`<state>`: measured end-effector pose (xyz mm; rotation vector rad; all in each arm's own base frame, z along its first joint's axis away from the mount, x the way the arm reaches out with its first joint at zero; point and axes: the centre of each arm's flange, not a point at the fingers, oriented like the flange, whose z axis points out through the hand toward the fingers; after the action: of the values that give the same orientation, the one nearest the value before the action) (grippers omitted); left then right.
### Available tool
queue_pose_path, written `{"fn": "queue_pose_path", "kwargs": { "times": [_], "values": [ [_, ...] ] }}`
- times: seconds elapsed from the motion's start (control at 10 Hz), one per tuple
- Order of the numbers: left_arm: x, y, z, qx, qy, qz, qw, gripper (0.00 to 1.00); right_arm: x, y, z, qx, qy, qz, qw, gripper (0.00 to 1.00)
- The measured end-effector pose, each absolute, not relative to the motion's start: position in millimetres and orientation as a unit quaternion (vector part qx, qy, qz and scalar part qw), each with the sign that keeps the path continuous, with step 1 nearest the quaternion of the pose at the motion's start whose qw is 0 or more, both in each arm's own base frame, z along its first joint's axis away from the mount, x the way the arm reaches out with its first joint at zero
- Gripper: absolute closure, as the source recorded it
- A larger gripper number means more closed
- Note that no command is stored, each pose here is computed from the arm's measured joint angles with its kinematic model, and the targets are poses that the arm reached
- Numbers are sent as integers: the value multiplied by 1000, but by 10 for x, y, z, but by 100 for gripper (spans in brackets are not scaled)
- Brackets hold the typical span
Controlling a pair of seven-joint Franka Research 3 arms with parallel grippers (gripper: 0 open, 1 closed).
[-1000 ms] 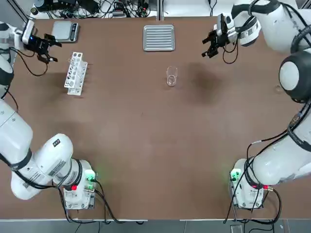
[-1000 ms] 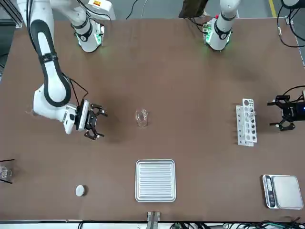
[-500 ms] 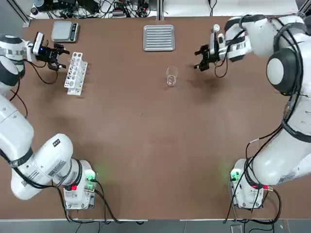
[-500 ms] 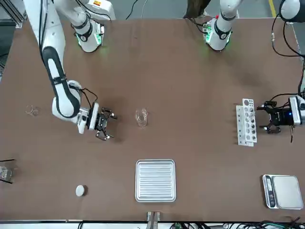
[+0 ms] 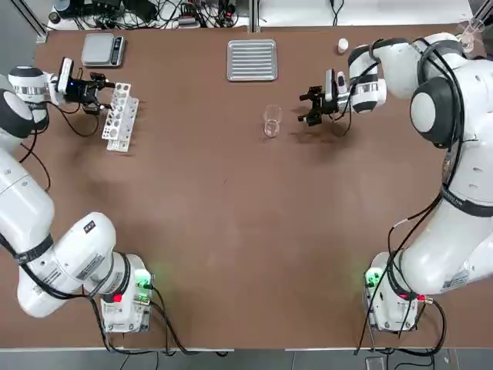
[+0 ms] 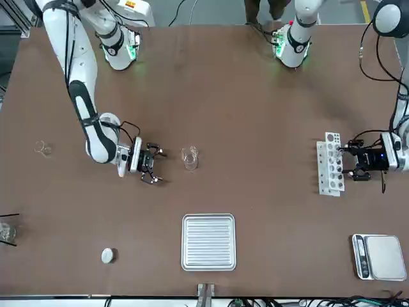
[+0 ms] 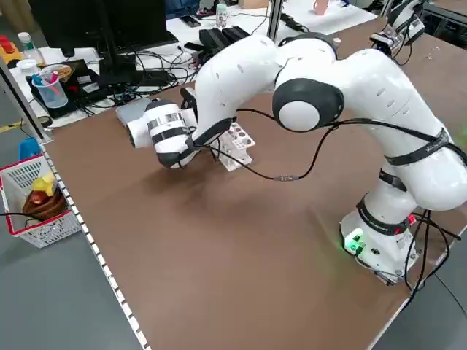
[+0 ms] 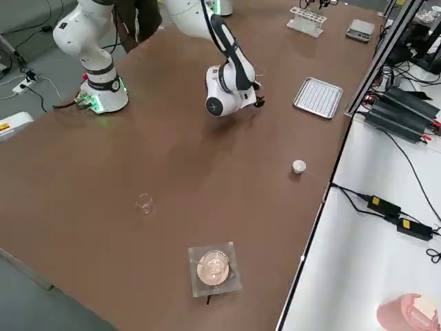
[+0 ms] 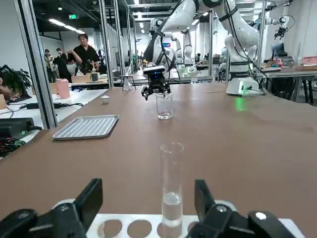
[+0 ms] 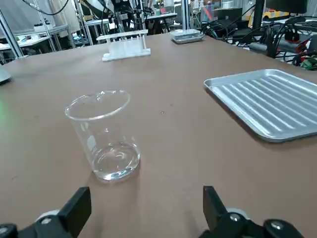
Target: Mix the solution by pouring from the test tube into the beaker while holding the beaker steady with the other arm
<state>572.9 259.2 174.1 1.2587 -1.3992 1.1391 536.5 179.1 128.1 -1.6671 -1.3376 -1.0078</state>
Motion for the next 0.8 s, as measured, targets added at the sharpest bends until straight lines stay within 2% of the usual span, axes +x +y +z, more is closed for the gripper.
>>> {"fn": "queue_pose_path", "kwargs": {
  "times": [0.2,0.4,0.8],
  "values": [
    [5702,2564,1628,506,-563,464,461,31,5315,1912,1212,-640,-540,-402,370,0],
    [5687,2550,1558,505,-560,465,465,31,5287,2004,1189,-638,-538,-410,369,0],
    [5646,2503,1433,503,-552,464,476,46,5181,2219,1094,-632,-535,-420,370,0]
  ]
}}
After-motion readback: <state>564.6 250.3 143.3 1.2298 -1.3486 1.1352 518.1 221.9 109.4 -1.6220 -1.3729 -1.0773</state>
